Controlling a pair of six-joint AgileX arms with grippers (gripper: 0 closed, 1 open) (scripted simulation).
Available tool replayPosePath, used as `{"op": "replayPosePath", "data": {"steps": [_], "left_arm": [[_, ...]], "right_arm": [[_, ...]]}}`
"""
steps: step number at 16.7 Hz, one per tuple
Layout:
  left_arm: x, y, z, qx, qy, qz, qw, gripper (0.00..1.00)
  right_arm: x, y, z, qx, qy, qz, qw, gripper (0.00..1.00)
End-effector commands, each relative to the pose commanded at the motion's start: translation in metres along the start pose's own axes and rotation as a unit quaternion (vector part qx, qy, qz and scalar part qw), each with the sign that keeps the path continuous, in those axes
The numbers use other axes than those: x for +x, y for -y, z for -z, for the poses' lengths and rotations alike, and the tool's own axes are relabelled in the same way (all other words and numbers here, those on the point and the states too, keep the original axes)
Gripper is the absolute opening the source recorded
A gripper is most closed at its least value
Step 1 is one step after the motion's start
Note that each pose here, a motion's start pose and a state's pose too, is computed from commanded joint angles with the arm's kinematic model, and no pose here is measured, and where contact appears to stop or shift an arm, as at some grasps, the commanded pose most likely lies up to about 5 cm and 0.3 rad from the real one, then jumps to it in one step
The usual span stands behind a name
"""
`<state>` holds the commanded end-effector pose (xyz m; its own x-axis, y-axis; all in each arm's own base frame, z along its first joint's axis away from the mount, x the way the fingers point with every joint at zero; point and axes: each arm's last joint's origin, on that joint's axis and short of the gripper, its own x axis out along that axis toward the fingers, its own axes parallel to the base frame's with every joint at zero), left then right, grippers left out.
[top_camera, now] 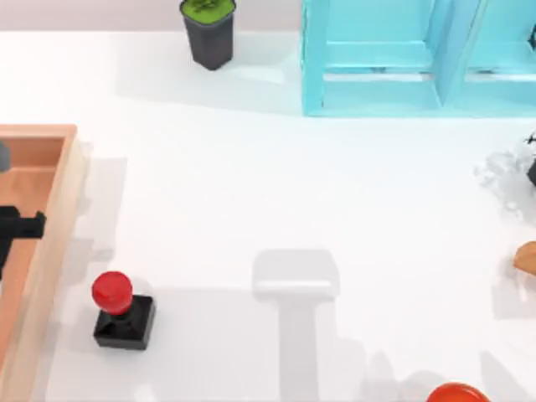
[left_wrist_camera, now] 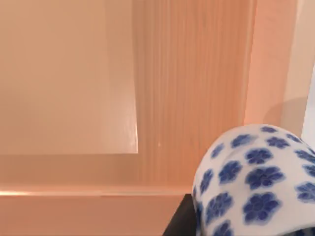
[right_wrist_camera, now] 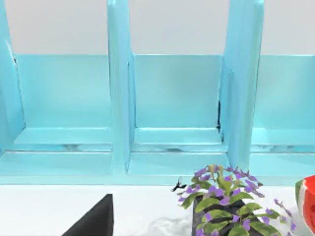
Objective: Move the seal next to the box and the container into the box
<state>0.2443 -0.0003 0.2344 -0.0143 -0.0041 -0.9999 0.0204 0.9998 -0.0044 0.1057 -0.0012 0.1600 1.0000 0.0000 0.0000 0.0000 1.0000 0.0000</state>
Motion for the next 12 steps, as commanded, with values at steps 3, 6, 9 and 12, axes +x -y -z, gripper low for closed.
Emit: {"op": "replayPosePath", "data": {"steps": [3, 6, 9, 12], "left_arm": [[0.001, -0.024, 0.001, -0.001, -0.003, -0.001, 1.0, 0.0], [0.002, -0.047, 0.005, 0.002, -0.004, 0.0, 1.0, 0.0], [0.002, -0.076, 0.013, 0.003, -0.001, 0.003, 1.0, 0.0], [0.003, -0.094, 0.022, 0.003, 0.005, 0.0, 1.0, 0.0]], "right_arm": [[0.0, 0.0, 0.0, 0.0, 0.0, 0.0, 1.0, 1.0], [0.0, 0.0, 0.0, 0.0, 0.0, 0.0, 1.0, 1.0], [0.0, 0.0, 0.0, 0.0, 0.0, 0.0, 1.0, 1.0], [0.0, 0.0, 0.0, 0.0, 0.0, 0.0, 1.0, 1.0]]}}
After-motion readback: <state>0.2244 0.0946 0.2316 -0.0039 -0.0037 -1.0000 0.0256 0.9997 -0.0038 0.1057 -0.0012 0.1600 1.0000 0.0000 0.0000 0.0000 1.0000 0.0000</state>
